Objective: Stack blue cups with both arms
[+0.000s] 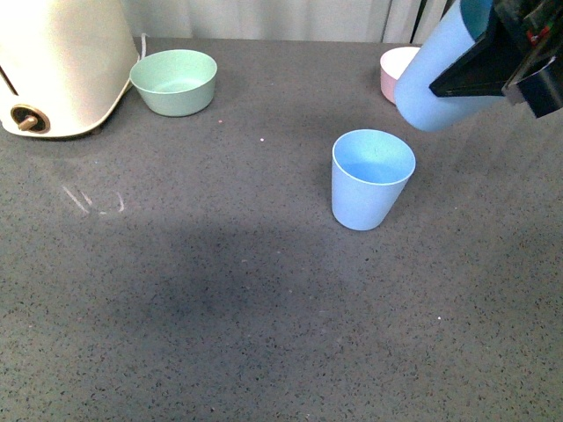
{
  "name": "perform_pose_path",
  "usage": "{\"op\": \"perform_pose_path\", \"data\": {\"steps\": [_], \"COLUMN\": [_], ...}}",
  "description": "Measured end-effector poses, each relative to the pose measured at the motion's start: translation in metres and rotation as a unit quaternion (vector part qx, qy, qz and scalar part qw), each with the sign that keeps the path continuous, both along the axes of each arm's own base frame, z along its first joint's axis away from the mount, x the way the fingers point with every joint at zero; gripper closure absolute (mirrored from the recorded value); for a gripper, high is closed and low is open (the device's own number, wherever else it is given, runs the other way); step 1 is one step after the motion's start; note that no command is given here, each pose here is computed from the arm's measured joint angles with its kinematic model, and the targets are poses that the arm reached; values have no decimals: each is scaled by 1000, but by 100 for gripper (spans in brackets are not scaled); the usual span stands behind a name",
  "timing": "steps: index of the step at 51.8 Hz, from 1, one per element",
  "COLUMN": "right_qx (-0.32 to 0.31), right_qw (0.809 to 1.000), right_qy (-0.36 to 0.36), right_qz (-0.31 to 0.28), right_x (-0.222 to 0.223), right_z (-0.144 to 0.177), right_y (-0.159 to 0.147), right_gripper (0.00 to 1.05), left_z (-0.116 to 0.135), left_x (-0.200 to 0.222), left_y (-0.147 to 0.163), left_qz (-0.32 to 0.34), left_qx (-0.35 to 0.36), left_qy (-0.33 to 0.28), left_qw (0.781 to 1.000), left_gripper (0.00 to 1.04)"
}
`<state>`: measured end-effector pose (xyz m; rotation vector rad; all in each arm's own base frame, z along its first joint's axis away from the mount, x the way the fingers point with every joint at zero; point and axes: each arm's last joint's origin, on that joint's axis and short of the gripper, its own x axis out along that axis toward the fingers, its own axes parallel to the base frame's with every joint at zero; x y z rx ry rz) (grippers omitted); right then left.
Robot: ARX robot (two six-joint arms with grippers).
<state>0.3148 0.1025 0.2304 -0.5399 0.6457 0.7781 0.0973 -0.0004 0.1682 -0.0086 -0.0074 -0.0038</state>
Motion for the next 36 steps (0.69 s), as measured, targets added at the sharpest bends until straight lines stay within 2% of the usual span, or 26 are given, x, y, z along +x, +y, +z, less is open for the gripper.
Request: {"op": "perform_pose_path", "data": {"steps": [8,17,32,36], "right_qx": [5,-6,-16,-15], "right_qw": [1000,999,999,999], "right_qy": [-1,27,38,42], "right_qz": [21,29,20,18], "right_x": [-2,2,5,6], "right_z": [-4,-25,-36,-39], "right_y": [18,32,35,35], "right_gripper": [103,103,103,94], "left_z": [0,0,0,0], "left_x": [0,0,0,0], "left_y": [0,0,0,0], "left_qz": [0,0,0,0], "left_qx": [0,0,0,0], "left_qy": [0,0,0,0], "left_qw": [1000,1000,1000,1000], "left_gripper": [9,9,9,9]}}
